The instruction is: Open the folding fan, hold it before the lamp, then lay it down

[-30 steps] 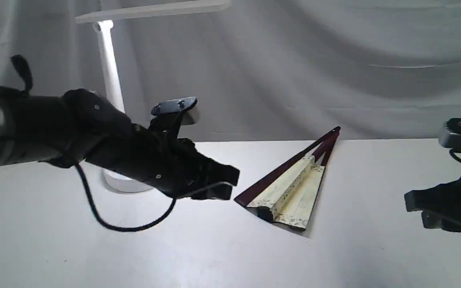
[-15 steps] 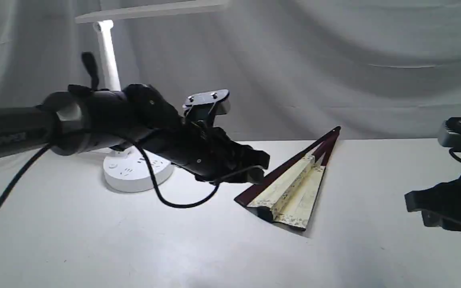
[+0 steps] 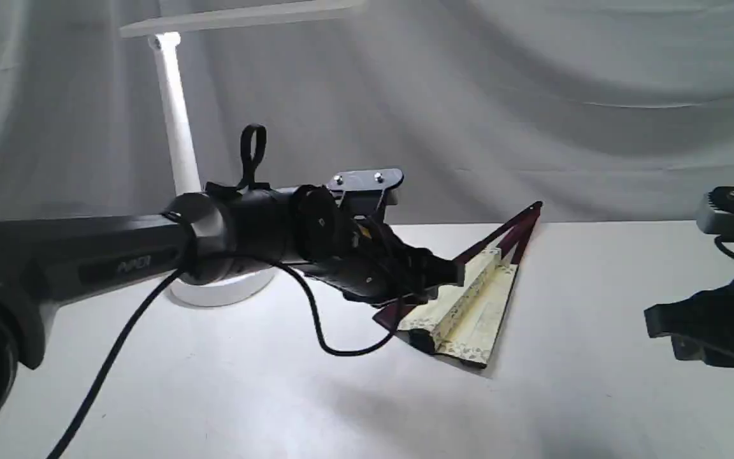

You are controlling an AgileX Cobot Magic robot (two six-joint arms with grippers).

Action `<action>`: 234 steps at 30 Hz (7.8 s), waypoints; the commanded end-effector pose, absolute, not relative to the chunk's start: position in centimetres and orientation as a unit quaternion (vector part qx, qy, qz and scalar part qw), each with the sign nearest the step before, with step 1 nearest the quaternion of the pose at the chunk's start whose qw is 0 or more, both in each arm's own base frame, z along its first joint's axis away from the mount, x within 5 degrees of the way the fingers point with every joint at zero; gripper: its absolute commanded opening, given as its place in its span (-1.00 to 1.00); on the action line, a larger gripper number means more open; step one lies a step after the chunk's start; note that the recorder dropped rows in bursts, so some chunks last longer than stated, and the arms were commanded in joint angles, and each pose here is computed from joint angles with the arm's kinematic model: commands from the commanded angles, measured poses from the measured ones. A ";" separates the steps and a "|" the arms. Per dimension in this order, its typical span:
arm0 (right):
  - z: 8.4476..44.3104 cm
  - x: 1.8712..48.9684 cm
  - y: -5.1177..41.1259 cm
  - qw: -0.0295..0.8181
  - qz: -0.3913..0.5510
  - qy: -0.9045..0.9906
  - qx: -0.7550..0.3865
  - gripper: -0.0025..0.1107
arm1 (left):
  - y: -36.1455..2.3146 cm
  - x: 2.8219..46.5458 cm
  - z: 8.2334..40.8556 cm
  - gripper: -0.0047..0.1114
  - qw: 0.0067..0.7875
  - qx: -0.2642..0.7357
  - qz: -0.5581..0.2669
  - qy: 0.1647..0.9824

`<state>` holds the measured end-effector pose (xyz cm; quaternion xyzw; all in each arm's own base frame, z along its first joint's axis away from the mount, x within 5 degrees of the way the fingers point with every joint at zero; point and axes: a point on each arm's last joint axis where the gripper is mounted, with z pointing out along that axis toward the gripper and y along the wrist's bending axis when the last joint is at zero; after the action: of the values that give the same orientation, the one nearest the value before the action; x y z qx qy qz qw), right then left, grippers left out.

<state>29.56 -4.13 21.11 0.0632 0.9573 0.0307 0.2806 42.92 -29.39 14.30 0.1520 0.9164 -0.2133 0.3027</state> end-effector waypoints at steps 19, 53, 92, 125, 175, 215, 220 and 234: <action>21.3 29.7 -4.1 0.290 0.026 0.955 0.057 -0.34 | -32.0 43.2 8.0 -0.08 0.381 0.177 -0.192 0.887; 21.3 29.7 -4.1 0.292 0.025 0.954 0.056 -0.34 | -31.0 40.9 10.0 -0.82 0.237 0.600 -0.019 0.764; 21.2 29.6 -4.0 0.282 0.029 0.958 0.050 -0.34 | -32.8 41.9 14.2 0.13 0.299 0.262 -0.192 0.897; 18.2 30.5 -4.2 0.241 0.029 0.969 0.042 -0.34 | -30.0 43.7 10.2 -0.73 0.246 0.114 -0.185 0.944; 10.0 47.9 -7.0 0.192 0.321 0.927 -0.031 -0.34 | -30.5 41.3 15.5 -0.72 0.108 0.248 -0.183 0.945; 9.2 47.4 -5.0 0.112 0.373 0.919 -0.065 -0.47 | -30.0 40.3 16.0 -0.72 0.061 0.286 -0.169 0.941; 9.2 47.4 -5.2 0.114 0.373 0.919 -0.063 -0.82 | -29.7 40.5 15.9 -0.72 0.064 0.290 -0.156 0.942; 11.3 47.2 -7.8 0.132 0.376 0.917 -0.005 -0.96 | -29.8 40.9 16.0 -0.72 0.091 0.288 -0.156 0.940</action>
<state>47.14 -7.16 9.89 -0.0169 0.9153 0.3852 0.1164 40.84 -29.56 14.99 0.2851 0.9443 -0.1491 0.0684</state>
